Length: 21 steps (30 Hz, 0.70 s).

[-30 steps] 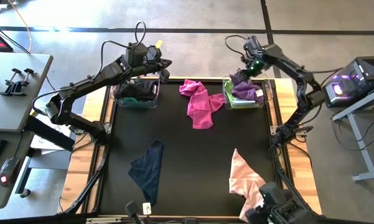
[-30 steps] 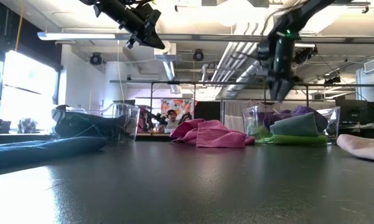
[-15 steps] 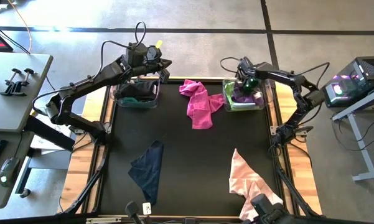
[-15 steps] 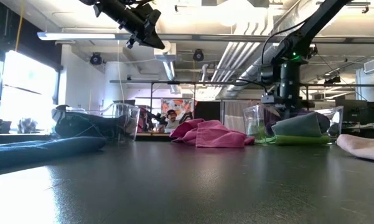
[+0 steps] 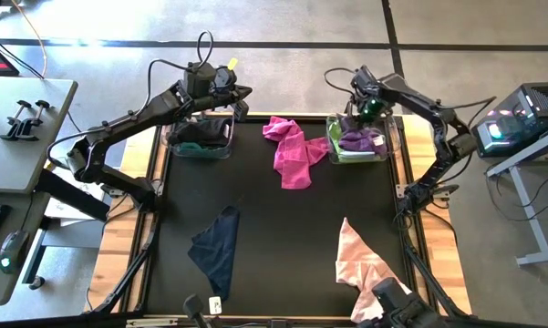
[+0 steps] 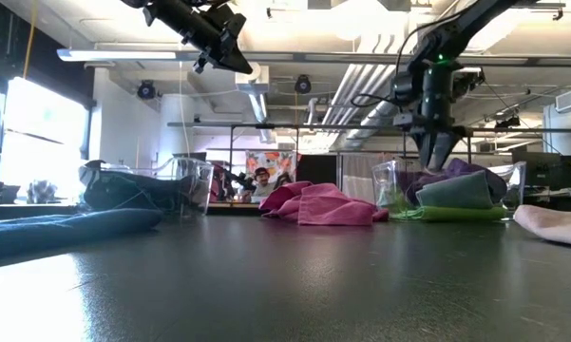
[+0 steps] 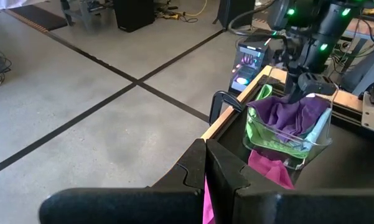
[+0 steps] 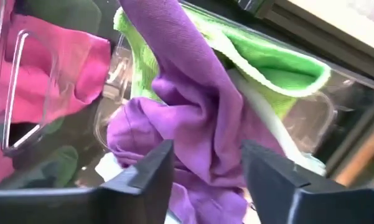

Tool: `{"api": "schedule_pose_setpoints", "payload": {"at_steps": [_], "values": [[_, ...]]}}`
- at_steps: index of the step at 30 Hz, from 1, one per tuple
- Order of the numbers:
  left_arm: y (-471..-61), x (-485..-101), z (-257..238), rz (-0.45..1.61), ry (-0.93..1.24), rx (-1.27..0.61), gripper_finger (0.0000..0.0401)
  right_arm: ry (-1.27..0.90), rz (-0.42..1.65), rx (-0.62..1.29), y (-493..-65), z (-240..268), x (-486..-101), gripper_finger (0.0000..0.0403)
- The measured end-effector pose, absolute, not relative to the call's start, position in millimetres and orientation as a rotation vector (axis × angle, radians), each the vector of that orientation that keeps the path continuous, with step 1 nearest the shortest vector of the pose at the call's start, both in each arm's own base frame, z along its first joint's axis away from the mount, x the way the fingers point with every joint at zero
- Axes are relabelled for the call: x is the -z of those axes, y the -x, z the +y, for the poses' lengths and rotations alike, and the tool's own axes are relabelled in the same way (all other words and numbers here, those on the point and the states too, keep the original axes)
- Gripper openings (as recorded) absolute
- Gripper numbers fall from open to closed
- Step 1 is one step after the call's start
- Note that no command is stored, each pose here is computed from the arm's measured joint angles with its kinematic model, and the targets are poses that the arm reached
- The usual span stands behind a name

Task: Sort towels by color in basket
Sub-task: Put the violet kitchen towel into the left transparent bin

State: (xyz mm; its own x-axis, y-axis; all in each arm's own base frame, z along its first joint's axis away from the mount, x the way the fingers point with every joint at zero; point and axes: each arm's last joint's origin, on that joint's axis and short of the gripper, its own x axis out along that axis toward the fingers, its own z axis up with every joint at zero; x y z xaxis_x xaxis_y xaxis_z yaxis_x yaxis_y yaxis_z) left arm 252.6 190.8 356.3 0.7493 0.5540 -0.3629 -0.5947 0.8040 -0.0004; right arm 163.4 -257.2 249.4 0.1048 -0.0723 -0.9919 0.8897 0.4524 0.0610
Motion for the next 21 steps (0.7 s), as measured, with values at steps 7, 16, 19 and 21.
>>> {"api": "schedule_pose_setpoints", "payload": {"at_steps": [7, 16, 19, 21], "values": [[-252.6, -356.3, 190.8, 0.359, 0.119, -0.629, 0.0000, -0.864, 1.290, 0.774, -160.6, -249.9, -222.7, 0.0216], [-252.6, -356.2, 190.8, 0.359, 0.119, -0.629, 0.0000, -0.831, 1.271, 0.796, -159.2, -244.3, -189.7, 0.0068], [-252.6, -356.2, 190.8, 0.359, 0.119, -0.629, 0.0000, -0.818, 1.283, 0.783, -158.6, -242.8, -206.9, 0.0015], [-252.7, -356.2, 190.7, 0.360, 0.119, -0.629, 0.0000, -0.781, 1.258, 0.802, -157.4, -238.5, -230.6, 0.0022]]}}
